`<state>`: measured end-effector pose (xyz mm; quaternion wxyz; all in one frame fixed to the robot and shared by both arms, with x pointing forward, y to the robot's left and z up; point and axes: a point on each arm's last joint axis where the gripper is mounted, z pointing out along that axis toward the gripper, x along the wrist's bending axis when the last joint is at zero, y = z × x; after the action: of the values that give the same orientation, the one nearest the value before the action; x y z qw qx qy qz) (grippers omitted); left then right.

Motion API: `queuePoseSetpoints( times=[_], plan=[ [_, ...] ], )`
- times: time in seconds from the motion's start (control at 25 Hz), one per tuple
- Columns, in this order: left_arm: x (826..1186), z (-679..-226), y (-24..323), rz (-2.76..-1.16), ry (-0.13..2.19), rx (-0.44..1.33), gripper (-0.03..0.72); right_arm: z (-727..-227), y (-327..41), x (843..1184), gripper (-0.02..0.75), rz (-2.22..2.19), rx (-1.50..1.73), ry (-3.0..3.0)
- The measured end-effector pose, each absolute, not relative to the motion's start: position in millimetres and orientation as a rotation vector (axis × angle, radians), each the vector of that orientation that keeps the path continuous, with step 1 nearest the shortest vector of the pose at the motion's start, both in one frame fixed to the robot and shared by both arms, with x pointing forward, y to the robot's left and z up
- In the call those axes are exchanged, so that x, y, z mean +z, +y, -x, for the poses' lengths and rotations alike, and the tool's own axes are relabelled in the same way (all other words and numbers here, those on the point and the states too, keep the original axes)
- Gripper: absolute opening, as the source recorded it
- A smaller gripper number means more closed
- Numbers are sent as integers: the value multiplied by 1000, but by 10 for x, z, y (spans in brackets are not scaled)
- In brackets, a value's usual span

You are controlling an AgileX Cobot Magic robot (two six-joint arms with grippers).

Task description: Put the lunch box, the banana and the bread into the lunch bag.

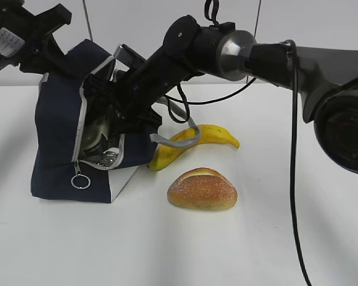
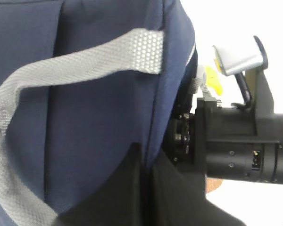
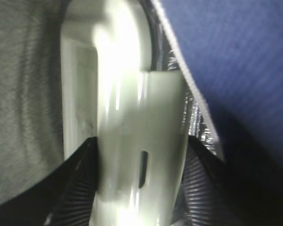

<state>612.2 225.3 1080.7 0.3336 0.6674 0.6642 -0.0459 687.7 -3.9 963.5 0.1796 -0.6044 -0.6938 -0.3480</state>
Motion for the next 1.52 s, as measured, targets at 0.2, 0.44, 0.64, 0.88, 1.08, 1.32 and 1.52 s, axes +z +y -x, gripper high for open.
queuePoseSetpoints(
  times=[0.2,0.44,0.64,0.88,1.08,1.32,1.52],
  plan=[
    [10808,-6123,2253,-1742,1734,-119,-3,-6904,-20,9574,402,1705,-1010,-1944],
    [10806,-6123,2255,-1745,1735,-116,-3,-6908,-2,9560,533,1689,-1017,-1931],
    [10802,-6123,2257,-1748,1736,-115,-3,-6894,-28,9640,556,1635,-986,-1952],
    [10801,-6121,2256,-1750,1736,-118,-3,-6928,-217,9892,559,1550,-928,-1993],
    [10801,-6121,2256,-1750,1736,-118,-3,-7088,-535,10128,560,1567,-975,-2043],
    [10800,-6117,2255,-1753,1737,-122,-3,-7177,-855,10442,560,1610,-1086,-2005],
    [10798,-6116,2257,-1756,1737,-120,-3,-7108,-1006,10747,560,1656,-1111,-2149]
  ],
)
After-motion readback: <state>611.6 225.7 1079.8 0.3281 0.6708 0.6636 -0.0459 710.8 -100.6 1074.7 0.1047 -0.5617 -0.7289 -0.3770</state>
